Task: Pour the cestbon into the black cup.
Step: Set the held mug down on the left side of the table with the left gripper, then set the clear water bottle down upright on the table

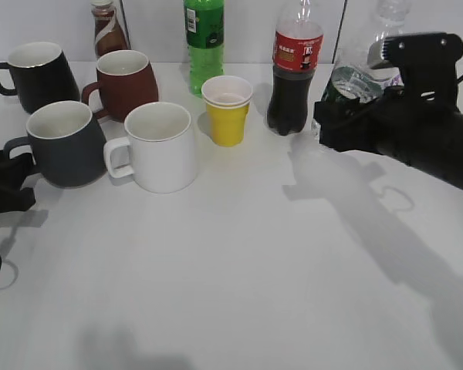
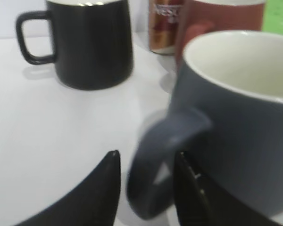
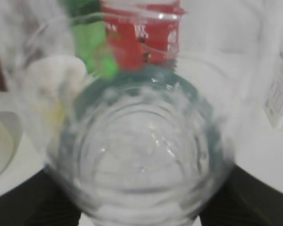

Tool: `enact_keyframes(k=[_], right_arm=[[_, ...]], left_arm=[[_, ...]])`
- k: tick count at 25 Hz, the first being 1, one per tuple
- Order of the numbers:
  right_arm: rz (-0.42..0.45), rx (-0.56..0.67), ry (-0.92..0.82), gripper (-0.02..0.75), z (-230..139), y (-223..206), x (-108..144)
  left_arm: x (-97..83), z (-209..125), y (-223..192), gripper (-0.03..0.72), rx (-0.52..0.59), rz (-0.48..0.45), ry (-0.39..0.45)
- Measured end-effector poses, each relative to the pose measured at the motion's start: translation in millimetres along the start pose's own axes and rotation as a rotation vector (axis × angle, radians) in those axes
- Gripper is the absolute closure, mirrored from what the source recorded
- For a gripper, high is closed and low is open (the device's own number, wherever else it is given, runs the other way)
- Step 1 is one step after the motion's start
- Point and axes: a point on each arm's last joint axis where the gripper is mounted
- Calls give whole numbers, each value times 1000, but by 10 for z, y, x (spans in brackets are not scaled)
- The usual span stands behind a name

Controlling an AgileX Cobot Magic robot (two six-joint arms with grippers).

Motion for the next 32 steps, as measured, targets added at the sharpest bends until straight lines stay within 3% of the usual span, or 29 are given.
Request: enact_keyframes(k=[9, 17, 22, 27, 32], right_arm=[[-14, 1, -10, 279, -122, -99, -57], [-40, 52, 0, 279, -510, -192, -214], [25, 97, 68, 276, -615, -182, -183], [28, 129, 81, 160, -645, -178, -182], [23, 142, 81, 134, -660, -173, -189]], left_arm=[[-6, 73, 131, 398, -21, 4, -5], [-30, 100, 306, 398, -23, 8, -4], [-11, 189, 365, 398, -61, 24, -10], [11, 294, 403, 398, -109, 37, -19], [29, 401, 449, 398, -160, 46, -31]])
Point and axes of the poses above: a point on each arm's last joint axis where the gripper is mounted, y pointing back along that axis away from the gripper, x along the wrist's bending axis when the last joint is at zero, z = x × y, and after that the axes turned 15 degrees about -y, right-handed
